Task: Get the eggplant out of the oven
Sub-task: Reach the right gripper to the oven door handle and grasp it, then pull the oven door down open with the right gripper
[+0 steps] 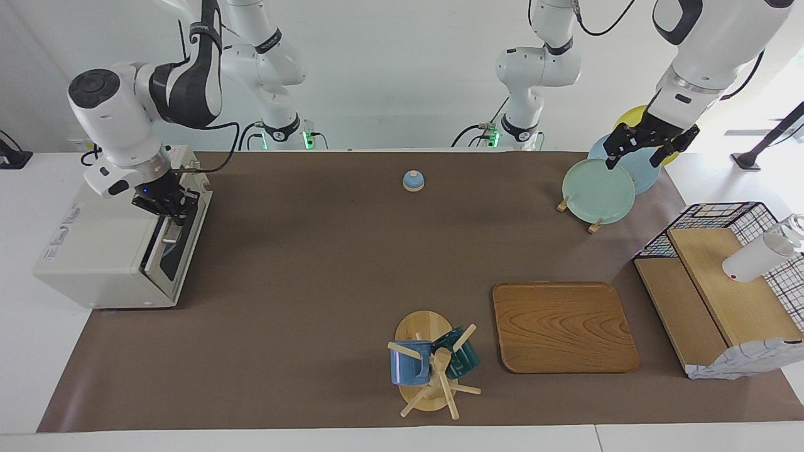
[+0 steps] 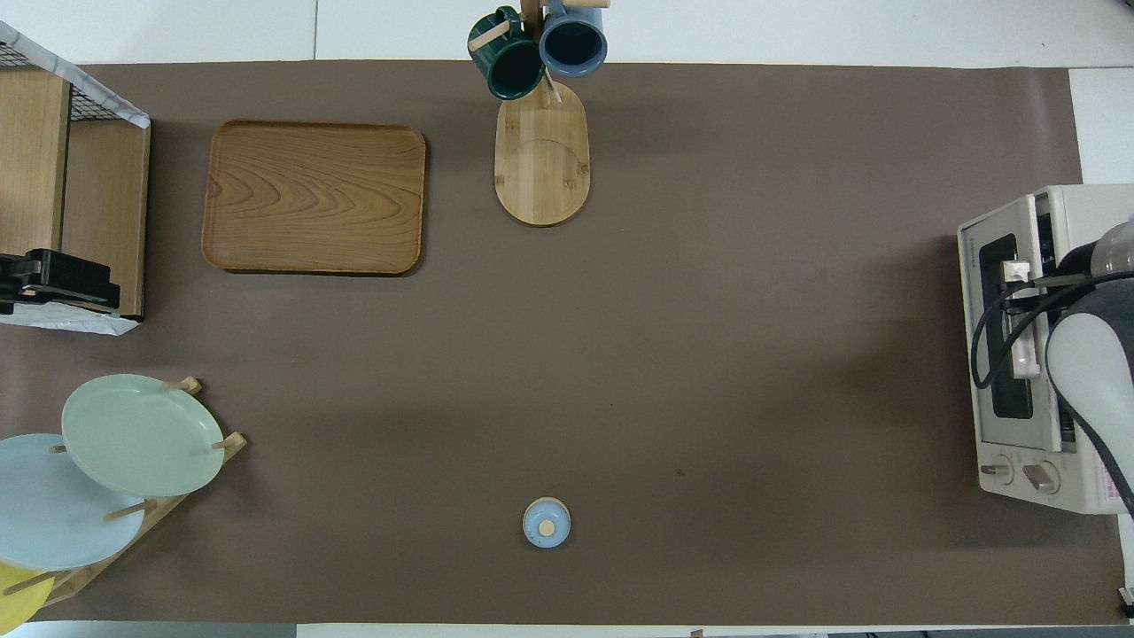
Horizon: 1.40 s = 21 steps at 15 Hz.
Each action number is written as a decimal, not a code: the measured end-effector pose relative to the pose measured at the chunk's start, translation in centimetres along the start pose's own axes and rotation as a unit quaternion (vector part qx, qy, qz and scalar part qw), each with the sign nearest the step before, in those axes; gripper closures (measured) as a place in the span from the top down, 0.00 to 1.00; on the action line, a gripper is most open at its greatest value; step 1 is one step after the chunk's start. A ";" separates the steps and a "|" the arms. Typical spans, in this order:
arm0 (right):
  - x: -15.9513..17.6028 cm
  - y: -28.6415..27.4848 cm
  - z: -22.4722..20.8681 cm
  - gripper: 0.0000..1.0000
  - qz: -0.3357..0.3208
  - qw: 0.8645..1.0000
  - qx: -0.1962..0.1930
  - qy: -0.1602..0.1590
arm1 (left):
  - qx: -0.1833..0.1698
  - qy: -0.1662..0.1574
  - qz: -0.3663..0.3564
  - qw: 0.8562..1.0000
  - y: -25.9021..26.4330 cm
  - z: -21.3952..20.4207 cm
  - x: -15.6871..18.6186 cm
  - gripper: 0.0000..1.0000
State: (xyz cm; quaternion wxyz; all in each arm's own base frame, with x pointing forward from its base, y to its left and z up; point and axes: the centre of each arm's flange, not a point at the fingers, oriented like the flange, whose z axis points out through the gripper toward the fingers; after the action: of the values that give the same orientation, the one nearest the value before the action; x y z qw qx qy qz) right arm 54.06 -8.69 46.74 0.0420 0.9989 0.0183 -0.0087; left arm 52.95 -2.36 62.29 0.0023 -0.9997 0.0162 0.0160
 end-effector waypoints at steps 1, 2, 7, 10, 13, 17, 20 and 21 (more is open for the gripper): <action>0.0 -0.1 0.1 0.01 -0.001 1.000 0.001 0.001 | 0.000 0.000 0.000 1.000 0.0 0.0 0.0 1.00; 0.1 -0.4 0.2 0.01 -0.003 1.000 0.001 0.002 | 0.000 0.000 0.000 1.000 0.0 0.0 0.0 1.00; 0.6 -3.3 1.4 0.01 -0.019 1.000 0.009 0.007 | 0.000 0.000 0.000 1.000 0.0 0.0 0.0 1.00; 0.6 -4.1 2.0 0.01 -0.021 1.000 0.014 0.010 | 0.000 0.000 0.000 1.000 0.0 0.0 0.0 1.00; 0.7 -5.3 2.9 0.01 -0.029 0.999 0.016 0.014 | 0.000 0.000 0.000 1.000 0.0 0.0 0.0 1.00; 1.4 -7.2 4.6 0.01 -0.036 0.999 0.016 0.019 | 0.000 0.000 0.000 1.000 0.0 0.0 0.0 1.00; 2.1 -8.8 6.7 0.01 -0.047 0.998 0.016 0.030 | 0.000 0.000 0.000 1.000 0.0 0.0 0.0 1.00; 2.1 -9.3 7.5 0.01 -0.051 0.998 0.016 0.034 | 0.000 0.000 0.000 1.000 0.0 0.0 0.0 1.00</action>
State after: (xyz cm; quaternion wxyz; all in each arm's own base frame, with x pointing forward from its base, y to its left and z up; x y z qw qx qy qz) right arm 55.74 -0.02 38.42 0.0245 0.9969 0.0707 0.0227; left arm 52.95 -2.36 62.29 0.0023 -0.9997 0.0162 0.0160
